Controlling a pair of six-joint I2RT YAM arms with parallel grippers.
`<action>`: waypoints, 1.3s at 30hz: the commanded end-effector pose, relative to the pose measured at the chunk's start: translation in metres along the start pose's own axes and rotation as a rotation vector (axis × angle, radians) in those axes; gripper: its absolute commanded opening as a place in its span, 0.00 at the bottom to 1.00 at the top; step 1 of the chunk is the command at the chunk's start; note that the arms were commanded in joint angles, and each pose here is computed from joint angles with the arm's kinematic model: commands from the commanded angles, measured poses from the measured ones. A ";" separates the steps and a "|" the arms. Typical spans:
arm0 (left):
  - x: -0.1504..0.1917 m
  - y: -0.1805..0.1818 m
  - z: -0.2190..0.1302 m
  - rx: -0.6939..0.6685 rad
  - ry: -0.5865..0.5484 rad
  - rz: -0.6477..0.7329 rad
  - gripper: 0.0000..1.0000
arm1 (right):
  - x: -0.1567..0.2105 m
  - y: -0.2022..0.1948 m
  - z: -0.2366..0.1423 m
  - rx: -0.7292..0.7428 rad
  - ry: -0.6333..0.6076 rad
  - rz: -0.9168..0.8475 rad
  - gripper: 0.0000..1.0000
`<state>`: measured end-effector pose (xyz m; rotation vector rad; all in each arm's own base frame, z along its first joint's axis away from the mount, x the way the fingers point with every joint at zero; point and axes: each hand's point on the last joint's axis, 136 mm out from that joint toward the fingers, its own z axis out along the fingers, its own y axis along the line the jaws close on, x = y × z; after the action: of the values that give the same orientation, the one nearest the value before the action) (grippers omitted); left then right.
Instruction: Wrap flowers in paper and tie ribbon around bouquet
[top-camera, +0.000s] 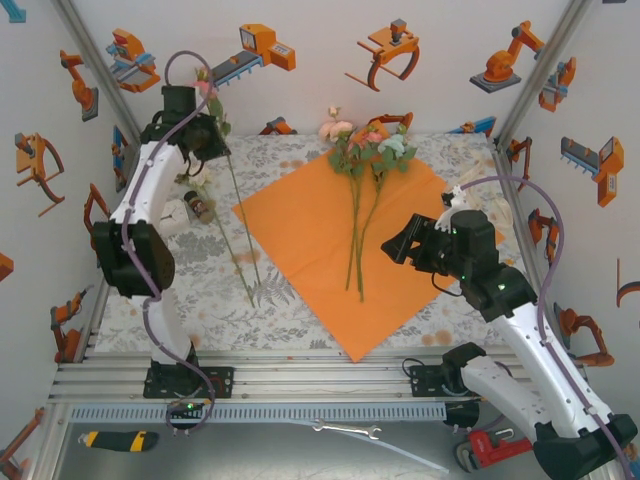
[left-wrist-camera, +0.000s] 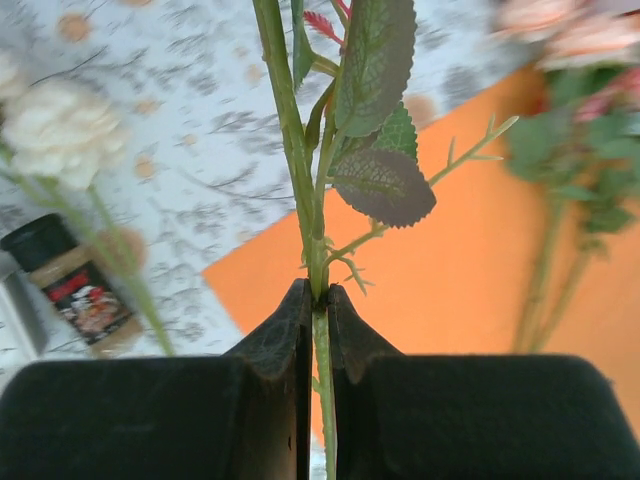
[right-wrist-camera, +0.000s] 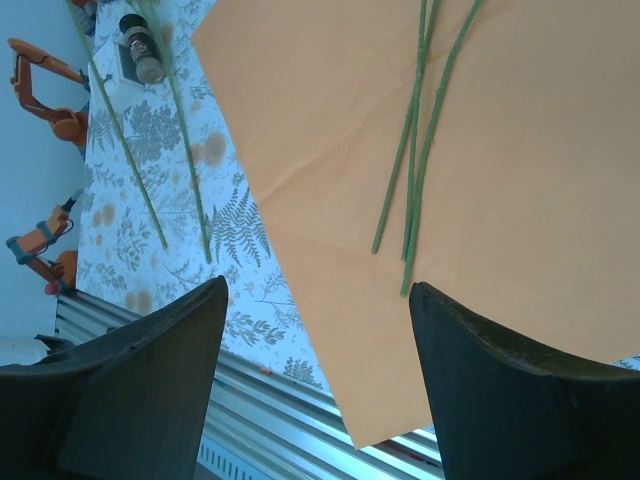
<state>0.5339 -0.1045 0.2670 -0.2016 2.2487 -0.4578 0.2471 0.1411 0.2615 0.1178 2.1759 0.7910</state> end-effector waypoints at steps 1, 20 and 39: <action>-0.011 -0.054 -0.014 0.247 -0.084 -0.105 0.00 | -0.008 0.007 -0.007 -0.019 -0.033 0.006 0.67; 0.176 -0.379 0.059 0.708 0.029 0.595 0.00 | 0.001 -0.001 -0.018 0.001 -0.036 -0.002 0.67; 0.197 -0.355 0.175 0.625 -0.052 0.184 0.01 | 0.008 -0.008 -0.016 0.022 -0.014 -0.017 0.68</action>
<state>0.5268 -0.5253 0.1377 0.3965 2.0423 -0.9182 0.2334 0.1323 0.2628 0.1299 2.1696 0.7791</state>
